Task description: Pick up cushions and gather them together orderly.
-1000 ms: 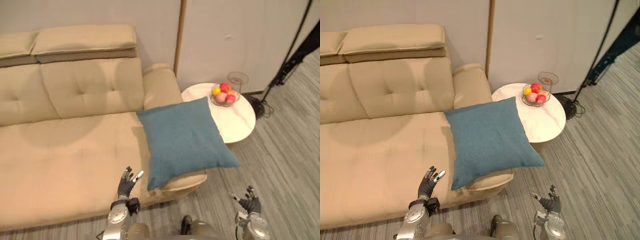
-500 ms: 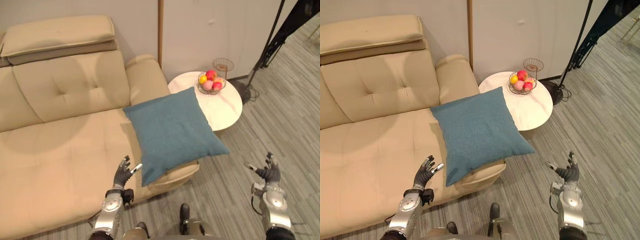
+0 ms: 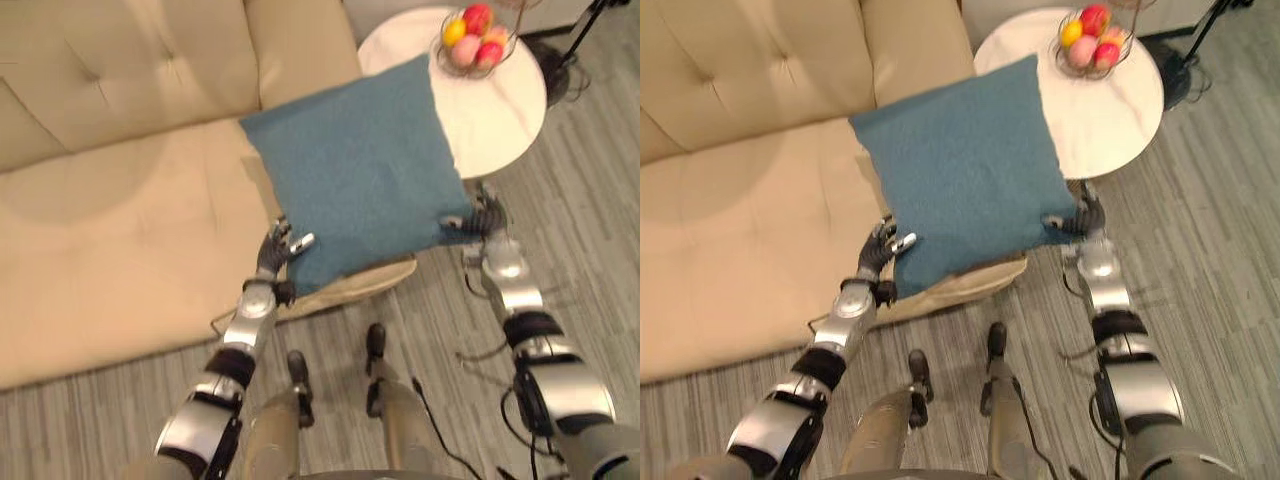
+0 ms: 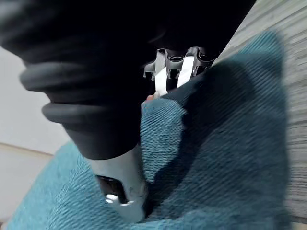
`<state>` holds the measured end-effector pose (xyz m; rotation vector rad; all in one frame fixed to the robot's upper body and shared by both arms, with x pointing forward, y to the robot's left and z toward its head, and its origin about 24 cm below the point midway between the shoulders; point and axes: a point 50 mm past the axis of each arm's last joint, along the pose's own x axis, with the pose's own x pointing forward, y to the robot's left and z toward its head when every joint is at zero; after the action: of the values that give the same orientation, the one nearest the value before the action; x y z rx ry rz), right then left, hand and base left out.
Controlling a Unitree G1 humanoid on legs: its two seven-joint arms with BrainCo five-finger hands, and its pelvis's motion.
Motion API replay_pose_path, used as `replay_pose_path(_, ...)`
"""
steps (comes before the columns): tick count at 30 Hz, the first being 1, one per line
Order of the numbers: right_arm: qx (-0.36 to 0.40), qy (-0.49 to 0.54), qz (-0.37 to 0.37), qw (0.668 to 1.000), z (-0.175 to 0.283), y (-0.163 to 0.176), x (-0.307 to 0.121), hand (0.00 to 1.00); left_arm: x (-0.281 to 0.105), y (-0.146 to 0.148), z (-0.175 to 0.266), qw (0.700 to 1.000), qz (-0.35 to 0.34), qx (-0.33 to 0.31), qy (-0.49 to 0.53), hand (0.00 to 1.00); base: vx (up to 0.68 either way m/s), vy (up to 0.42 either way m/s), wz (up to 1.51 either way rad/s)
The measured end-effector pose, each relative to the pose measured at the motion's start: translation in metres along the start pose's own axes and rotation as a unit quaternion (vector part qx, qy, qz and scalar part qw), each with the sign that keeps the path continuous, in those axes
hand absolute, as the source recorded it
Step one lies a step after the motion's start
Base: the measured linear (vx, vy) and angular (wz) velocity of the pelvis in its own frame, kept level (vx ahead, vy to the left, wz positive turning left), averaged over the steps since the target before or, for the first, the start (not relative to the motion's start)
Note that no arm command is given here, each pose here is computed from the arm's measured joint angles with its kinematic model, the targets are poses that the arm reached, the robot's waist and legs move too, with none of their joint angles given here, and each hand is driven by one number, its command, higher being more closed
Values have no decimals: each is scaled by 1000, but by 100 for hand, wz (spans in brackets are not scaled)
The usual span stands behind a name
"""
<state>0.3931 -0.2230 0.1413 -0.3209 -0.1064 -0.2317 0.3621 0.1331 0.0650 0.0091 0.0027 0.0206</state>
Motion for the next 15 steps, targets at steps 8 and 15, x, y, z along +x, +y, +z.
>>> replay_pose_path(8,22,-56,-16,998,72,9,27,100,39,-17,65,999,9,-25,-44,100,-84,-3,18)
replay_pose_path(15,4,-98,4,995,84,13,23,100,39,-12,87,995,18,-47,-88,100,-11,-45,1)
